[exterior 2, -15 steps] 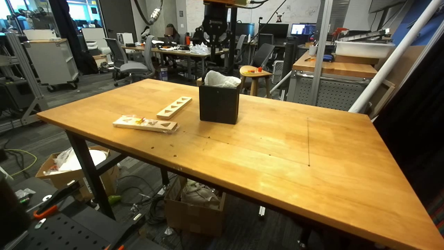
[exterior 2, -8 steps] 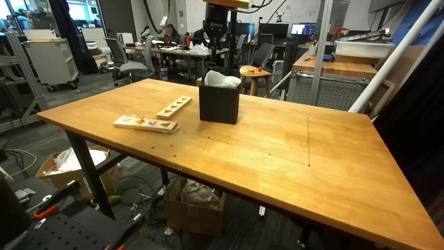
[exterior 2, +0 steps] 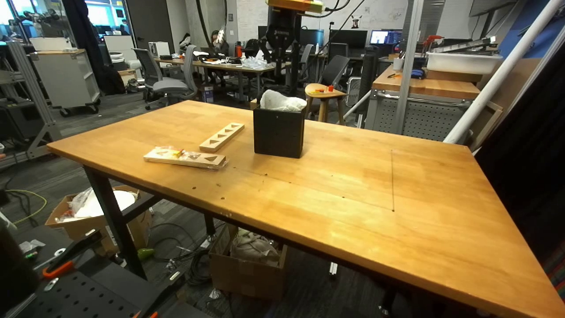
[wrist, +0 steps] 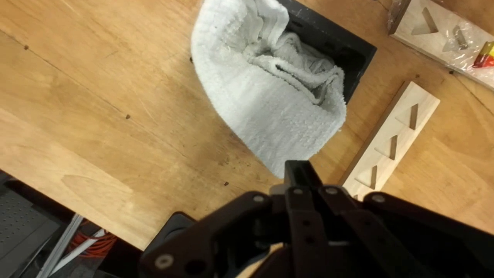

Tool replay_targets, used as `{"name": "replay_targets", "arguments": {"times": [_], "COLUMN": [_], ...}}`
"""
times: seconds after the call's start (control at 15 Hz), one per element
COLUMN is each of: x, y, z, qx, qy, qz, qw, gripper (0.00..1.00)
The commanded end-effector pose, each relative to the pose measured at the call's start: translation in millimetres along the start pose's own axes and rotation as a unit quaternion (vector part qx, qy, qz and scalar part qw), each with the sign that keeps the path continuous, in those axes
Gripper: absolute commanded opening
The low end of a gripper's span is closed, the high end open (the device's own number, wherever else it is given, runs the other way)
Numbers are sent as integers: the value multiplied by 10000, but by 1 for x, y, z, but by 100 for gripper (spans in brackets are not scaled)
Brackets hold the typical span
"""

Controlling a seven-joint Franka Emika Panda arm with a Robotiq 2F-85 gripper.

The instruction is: Put the white towel in the black box

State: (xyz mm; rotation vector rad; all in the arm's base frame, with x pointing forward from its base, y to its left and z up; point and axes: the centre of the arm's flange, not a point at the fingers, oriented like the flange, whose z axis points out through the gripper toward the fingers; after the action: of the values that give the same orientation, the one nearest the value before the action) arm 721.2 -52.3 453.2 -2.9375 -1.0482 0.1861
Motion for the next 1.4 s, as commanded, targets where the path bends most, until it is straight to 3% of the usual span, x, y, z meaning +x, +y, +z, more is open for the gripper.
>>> {"name": "replay_targets", "arguments": {"times": [0.0,0.53,1.33], "x": [7,16,17], "y": [31,46,49], "z": [-17,11,65], "qx": [33,503,941], "qy": [292,736,840], "qz": [71,270,486], "qw": [9995,9957,9908], "gripper": [4,4,4]}}
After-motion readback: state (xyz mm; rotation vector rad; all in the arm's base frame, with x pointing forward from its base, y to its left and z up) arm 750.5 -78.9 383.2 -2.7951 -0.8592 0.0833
